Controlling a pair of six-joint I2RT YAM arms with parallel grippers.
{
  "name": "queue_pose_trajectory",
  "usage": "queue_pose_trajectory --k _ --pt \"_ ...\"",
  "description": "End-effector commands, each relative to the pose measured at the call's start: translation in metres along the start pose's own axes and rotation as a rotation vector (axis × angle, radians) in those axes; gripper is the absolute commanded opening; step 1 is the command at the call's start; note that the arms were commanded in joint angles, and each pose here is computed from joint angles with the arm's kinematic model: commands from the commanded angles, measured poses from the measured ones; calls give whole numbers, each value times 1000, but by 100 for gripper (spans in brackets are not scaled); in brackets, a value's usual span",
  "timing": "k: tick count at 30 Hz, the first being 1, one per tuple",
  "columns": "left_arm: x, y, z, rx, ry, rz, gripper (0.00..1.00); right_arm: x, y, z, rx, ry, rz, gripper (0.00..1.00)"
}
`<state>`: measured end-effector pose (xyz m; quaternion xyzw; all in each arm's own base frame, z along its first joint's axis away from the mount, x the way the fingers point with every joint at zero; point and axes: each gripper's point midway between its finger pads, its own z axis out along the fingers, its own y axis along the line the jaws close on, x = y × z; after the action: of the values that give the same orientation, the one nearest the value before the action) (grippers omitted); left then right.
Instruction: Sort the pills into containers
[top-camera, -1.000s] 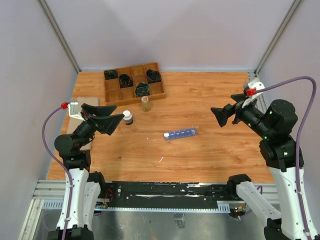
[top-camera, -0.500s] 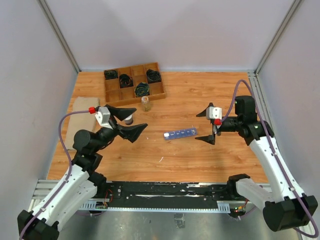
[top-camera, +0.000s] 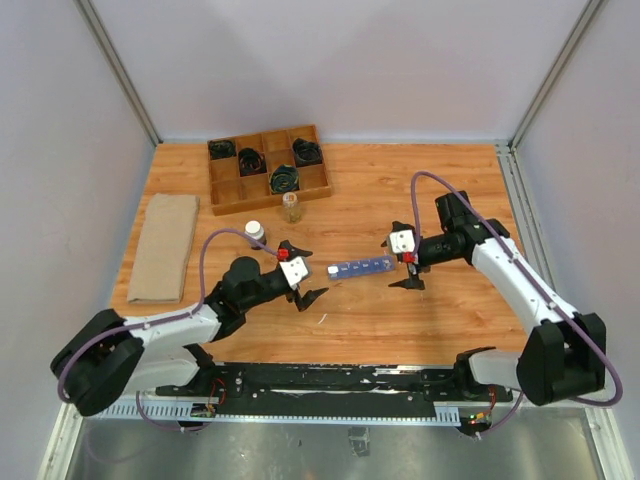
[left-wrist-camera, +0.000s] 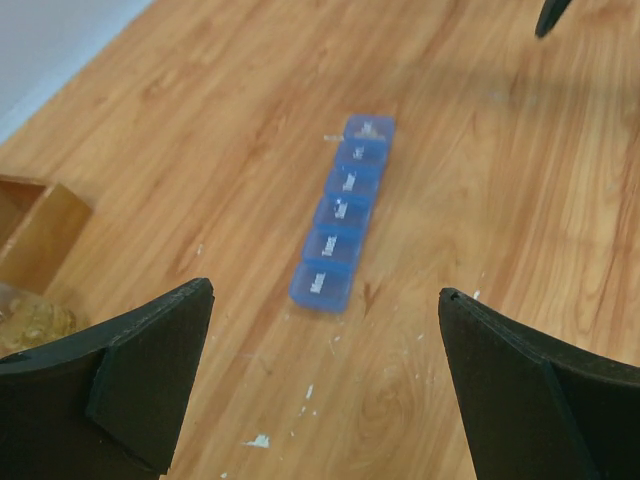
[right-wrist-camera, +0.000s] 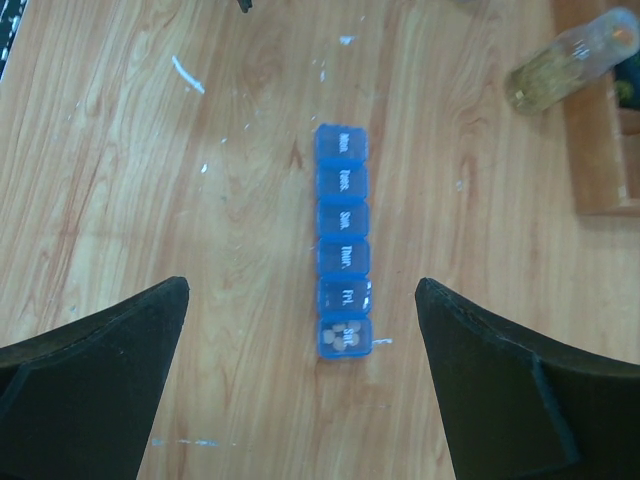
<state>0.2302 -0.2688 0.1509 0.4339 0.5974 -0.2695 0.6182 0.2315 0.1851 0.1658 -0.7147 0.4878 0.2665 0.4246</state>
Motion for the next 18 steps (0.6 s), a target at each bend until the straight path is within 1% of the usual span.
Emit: queue_pose_trajectory --k 1,3,4,7,10,15,18 --pt "-7 3 18 38 -62 160 99 14 8 9 -83 50 15 97" --pt "14 2 29 59 9 133 97 23 8 15 -100 87 26 96" --pt "21 3 34 63 37 119 96 28 7 17 -104 110 42 100" --pt "38 3 42 78 92 98 95 36 7 23 -122 156 54 99" --pt "48 4 47 92 113 99 93 33 9 25 -130 158 52 99" --pt "70 3 57 138 202 55 89 33 12 24 -128 165 56 99" --pt "76 1 62 155 217 34 85 32 13 24 -127 163 68 99"
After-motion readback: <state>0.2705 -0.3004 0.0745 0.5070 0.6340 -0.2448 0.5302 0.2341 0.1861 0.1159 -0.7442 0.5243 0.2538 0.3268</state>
